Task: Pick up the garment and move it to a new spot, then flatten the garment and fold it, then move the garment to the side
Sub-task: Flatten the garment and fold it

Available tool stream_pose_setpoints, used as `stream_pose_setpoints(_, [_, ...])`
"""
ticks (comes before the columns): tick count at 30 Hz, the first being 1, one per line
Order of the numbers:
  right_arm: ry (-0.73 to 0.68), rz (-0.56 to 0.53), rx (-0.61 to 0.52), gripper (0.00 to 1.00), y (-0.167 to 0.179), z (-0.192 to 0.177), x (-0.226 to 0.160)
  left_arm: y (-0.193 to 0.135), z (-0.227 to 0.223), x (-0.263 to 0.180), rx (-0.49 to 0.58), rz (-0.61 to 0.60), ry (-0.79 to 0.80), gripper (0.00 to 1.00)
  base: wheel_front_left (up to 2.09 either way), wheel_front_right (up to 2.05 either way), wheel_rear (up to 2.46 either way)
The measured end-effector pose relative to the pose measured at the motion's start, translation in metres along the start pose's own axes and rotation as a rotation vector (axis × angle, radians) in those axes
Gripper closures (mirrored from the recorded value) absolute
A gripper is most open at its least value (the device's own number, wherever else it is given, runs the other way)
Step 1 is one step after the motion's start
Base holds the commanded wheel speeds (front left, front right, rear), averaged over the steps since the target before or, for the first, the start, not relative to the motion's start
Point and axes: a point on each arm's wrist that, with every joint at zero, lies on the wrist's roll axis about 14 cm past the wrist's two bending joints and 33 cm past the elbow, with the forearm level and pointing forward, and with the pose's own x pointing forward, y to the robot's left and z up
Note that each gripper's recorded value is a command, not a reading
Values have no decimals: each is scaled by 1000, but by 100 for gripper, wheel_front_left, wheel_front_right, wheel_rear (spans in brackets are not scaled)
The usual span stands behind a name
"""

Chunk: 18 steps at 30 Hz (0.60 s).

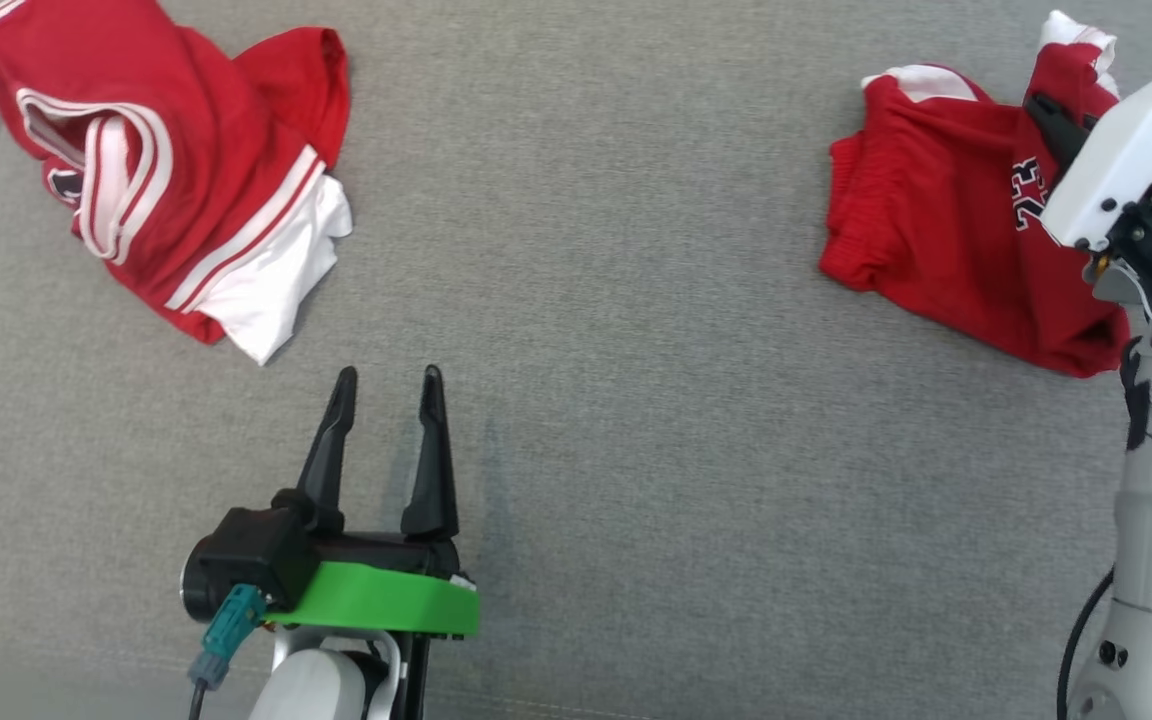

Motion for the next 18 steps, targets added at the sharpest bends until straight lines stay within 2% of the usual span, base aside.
stream_pose_setpoints(7, [27,-29,-68,100,18,-14,38,10,6,-5,-14,39,-8,0,0,0,0])
stream_pose_setpoints(8, [27,-29,-83,96,22,-16,42,14,7,-7,-13,56,-10,0,0,0,0])
stream_pose_setpoints(9, [35,-22,-94,60,26,-19,46,17,8,-8,-14,69,-12,0,0,0,0])
stream_pose_setpoints(10, [44,-2,-104,0,34,-23,49,20,9,-10,-11,80,-14,0,0,0,0])
stream_pose_setpoints(14, [37,98,-97,0,66,-29,54,30,11,-16,-4,113,-18,0,0,0,0])
stream_pose_setpoints(18, [-41,191,-85,0,90,-22,42,31,10,-19,1,115,-17,0,0,0,0])
